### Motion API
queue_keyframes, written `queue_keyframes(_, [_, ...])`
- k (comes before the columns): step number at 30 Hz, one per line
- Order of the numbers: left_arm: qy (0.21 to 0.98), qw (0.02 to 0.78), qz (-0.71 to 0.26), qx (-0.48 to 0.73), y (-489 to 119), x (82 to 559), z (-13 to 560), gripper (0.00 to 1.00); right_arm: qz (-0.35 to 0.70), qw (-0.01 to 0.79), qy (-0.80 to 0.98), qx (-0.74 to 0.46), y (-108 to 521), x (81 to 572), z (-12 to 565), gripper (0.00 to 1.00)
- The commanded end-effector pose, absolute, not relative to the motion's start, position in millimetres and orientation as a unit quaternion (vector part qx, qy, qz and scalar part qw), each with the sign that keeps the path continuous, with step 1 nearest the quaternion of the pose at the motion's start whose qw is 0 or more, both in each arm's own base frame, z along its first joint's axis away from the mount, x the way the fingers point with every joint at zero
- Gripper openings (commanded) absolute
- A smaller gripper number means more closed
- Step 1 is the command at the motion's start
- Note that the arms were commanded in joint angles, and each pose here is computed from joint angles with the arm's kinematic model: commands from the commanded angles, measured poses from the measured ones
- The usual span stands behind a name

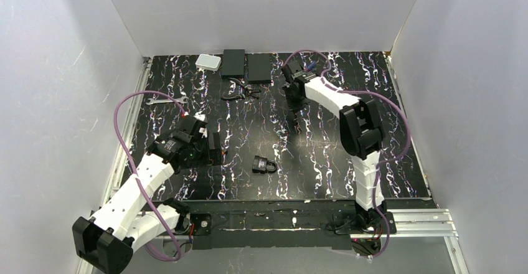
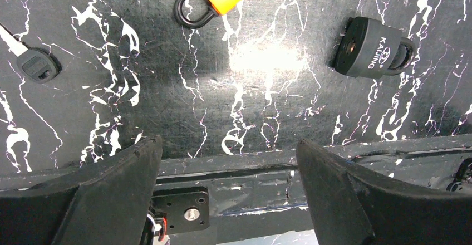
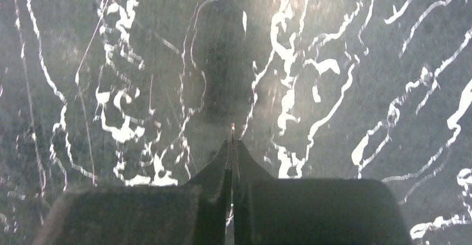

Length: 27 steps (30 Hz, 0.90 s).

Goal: Unlock with the key

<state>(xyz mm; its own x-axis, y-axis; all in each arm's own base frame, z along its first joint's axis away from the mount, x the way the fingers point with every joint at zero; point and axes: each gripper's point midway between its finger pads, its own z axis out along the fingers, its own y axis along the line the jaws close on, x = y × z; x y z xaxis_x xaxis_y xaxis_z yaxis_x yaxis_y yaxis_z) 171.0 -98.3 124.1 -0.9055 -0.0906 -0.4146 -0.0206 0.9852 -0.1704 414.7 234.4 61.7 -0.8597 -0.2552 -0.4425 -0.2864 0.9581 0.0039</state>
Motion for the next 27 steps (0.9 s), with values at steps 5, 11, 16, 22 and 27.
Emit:
queue_keyframes(5, [0.972, 0.218, -0.092, -0.015, -100.0, 166.4, 124.7, 0.88, 0.133, 0.272, 0.937, -0.173, 274.8, 377.1, 122.4, 0.01])
queue_keyframes(11, [0.969, 0.224, -0.105, -0.006, -103.8, 167.2, 126.8, 0.89, 0.212, 0.286, 0.909, -0.217, 309.3, 338.7, 143.3, 0.01])
queue_keyframes(16, [0.950, 0.251, -0.182, 0.037, -127.0, 165.7, 146.6, 0.89, 0.336, 0.322, 0.859, -0.213, 336.6, 309.7, 189.5, 0.01])
queue_keyframes(22, [0.878, 0.369, -0.300, 0.055, -157.3, 179.4, 211.9, 0.90, 0.420, 0.380, 0.801, -0.194, 346.3, 294.9, 260.5, 0.01])
queue_keyframes(27, [0.803, 0.455, -0.371, 0.103, -178.2, 187.8, 278.7, 0.77, 0.523, 0.413, 0.718, -0.202, 355.2, 269.6, 328.7, 0.01])
